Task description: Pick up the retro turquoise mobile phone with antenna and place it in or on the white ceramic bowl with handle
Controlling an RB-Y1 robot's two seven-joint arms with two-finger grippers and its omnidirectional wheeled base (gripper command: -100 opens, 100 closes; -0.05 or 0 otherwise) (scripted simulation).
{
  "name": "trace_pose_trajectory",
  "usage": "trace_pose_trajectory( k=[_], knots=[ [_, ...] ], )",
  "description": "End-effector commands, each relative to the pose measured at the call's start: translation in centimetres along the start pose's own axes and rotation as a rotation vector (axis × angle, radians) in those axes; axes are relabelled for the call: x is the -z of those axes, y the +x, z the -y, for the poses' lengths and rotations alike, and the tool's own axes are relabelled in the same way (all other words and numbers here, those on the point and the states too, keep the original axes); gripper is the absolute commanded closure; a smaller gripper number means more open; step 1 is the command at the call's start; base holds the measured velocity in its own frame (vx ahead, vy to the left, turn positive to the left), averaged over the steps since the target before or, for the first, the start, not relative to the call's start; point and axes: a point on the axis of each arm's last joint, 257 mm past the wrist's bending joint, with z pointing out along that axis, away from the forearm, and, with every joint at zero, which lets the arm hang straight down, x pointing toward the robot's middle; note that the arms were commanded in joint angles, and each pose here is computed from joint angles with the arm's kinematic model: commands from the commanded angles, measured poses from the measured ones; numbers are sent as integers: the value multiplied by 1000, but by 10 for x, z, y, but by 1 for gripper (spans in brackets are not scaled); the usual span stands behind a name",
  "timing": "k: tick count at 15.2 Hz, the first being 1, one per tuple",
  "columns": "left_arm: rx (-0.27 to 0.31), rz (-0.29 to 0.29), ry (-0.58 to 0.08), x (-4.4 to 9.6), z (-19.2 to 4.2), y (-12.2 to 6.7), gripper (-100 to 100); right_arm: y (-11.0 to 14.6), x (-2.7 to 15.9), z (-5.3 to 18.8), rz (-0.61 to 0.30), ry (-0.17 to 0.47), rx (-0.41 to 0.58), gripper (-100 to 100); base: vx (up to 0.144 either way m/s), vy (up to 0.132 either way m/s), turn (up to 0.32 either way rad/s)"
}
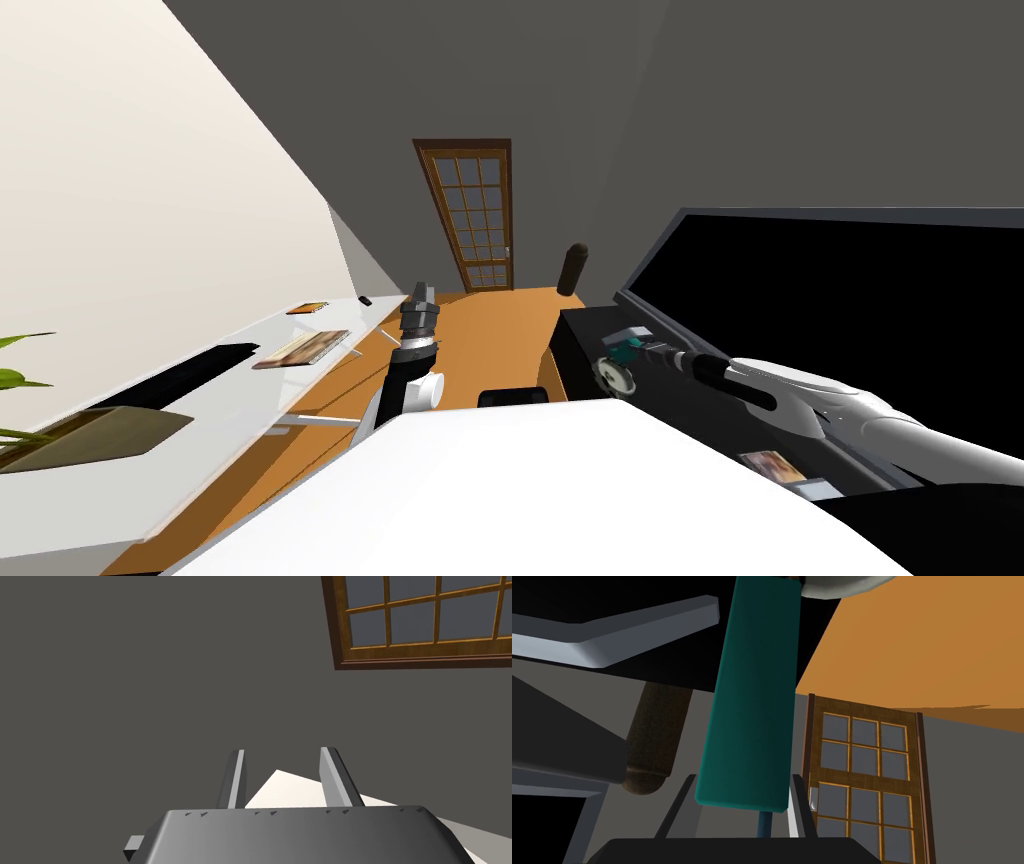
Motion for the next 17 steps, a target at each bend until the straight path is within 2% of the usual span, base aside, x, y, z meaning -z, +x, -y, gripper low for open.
trace_pose_trajectory(
  k=[1,9,11,12,16,17],
  knots=[
    [0,0,0,0,0,0,0,-10,5,-2,-2,-14,8,100,-74,50,-108],
    [0,0,0,0,0,0,0,-40,18,-9,-14,-62,40,100,-70,49,-105],
    [0,0,0,0,0,0,0,-38,17,-9,-14,-59,39,100,-54,37,-63],
    [0,0,0,0,0,0,0,-38,17,-9,-15,-62,39,-100,-16,11,-7],
    [0,0,0,0,0,0,0,-37,17,-10,-16,-63,38,-100,-4,2,-2],
    [0,0,0,0,0,0,0,-49,20,-10,-13,-71,44,-100,0,-2,-66]
  ],
)
